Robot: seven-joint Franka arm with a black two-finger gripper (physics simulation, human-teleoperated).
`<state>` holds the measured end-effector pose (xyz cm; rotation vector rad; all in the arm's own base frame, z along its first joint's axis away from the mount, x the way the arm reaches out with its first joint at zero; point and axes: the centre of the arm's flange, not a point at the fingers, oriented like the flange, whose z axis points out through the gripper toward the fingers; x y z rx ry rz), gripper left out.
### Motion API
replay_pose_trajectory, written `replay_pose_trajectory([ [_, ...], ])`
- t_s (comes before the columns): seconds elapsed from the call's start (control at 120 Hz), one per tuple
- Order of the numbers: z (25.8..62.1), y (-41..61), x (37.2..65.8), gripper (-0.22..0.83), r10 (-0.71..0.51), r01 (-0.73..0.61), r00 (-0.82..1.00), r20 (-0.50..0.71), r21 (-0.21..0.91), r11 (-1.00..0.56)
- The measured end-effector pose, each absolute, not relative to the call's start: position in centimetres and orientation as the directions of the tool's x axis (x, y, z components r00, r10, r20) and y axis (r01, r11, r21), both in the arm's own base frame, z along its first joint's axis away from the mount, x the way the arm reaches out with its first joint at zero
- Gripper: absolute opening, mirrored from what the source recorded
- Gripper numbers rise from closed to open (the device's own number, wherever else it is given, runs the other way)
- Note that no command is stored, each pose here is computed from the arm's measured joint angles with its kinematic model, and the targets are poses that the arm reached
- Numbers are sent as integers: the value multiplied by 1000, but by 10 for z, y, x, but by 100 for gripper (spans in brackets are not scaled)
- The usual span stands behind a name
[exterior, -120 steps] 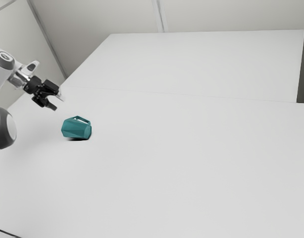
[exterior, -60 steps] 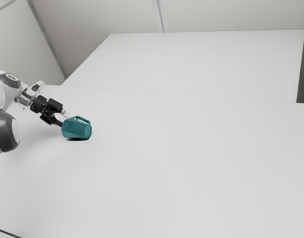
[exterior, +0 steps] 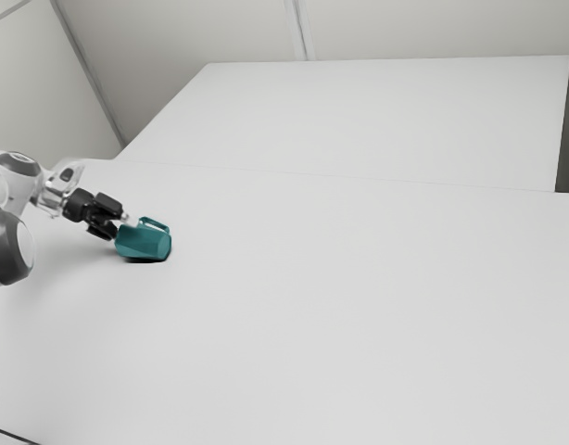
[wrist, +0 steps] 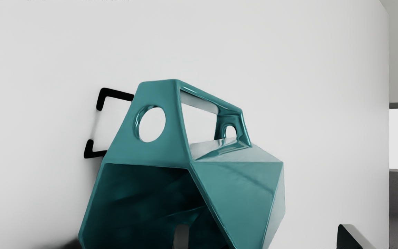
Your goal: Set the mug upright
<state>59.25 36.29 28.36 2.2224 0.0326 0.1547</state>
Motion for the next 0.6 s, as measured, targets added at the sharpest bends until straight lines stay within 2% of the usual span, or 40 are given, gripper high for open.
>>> replay_pose_trajectory([
  [0.117,285,357,596,15,64,-51,992,112,796,-603],
  [0.233,289,352,598,-1,51,-69,991,123,801,-595],
  [0.433,298,343,601,-12,29,-101,989,144,814,-572],
  [0.6,332,339,602,-15,13,-146,982,187,806,-574],
])
